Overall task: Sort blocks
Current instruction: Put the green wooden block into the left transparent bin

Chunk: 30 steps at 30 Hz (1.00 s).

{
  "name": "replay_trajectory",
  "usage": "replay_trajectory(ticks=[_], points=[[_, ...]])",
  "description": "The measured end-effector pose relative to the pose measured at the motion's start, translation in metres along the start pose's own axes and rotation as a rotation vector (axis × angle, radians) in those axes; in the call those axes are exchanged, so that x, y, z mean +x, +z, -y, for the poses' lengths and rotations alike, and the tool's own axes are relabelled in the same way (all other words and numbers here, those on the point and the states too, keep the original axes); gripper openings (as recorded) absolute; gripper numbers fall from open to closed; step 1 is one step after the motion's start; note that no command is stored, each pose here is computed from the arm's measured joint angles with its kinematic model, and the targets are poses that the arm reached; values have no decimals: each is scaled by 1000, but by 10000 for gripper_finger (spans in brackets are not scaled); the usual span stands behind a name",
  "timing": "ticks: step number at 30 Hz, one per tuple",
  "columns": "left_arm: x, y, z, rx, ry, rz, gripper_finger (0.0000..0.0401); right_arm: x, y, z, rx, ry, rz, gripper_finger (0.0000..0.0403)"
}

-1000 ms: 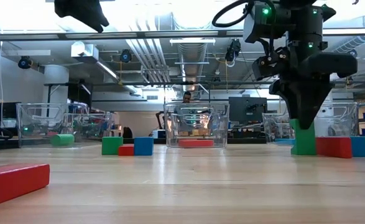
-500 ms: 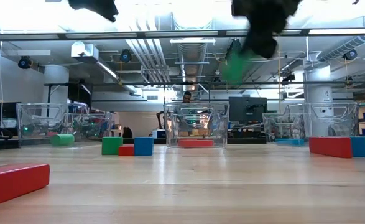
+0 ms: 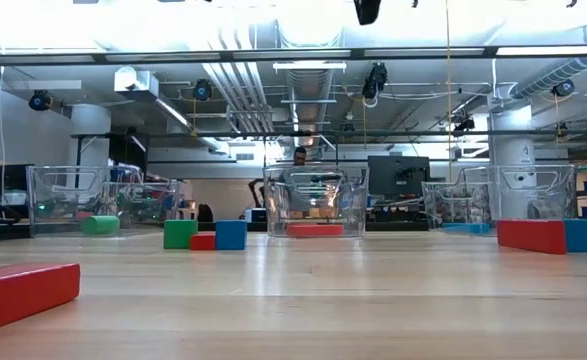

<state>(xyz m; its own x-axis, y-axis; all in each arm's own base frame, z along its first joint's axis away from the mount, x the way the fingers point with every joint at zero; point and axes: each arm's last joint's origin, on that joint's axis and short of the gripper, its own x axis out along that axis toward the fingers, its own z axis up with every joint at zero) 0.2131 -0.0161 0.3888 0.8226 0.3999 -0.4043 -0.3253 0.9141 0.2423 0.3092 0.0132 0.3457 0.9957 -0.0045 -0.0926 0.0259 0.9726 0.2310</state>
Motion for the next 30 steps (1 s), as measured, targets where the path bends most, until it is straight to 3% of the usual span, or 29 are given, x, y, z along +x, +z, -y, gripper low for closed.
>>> replay_trajectory(ticks=[8,15,21,30], points=[[1,20,4,114,4,187,155,-1,16,8,233,109,114,125],[3,37,9,223,37,330,155,-5,38,23,350,238,246,125],[10,44,16,312,67,390,155,-10,50,44,567,293,264,125],[26,45,25,354,128,373,155,-11,50,49,575,319,229,125]])
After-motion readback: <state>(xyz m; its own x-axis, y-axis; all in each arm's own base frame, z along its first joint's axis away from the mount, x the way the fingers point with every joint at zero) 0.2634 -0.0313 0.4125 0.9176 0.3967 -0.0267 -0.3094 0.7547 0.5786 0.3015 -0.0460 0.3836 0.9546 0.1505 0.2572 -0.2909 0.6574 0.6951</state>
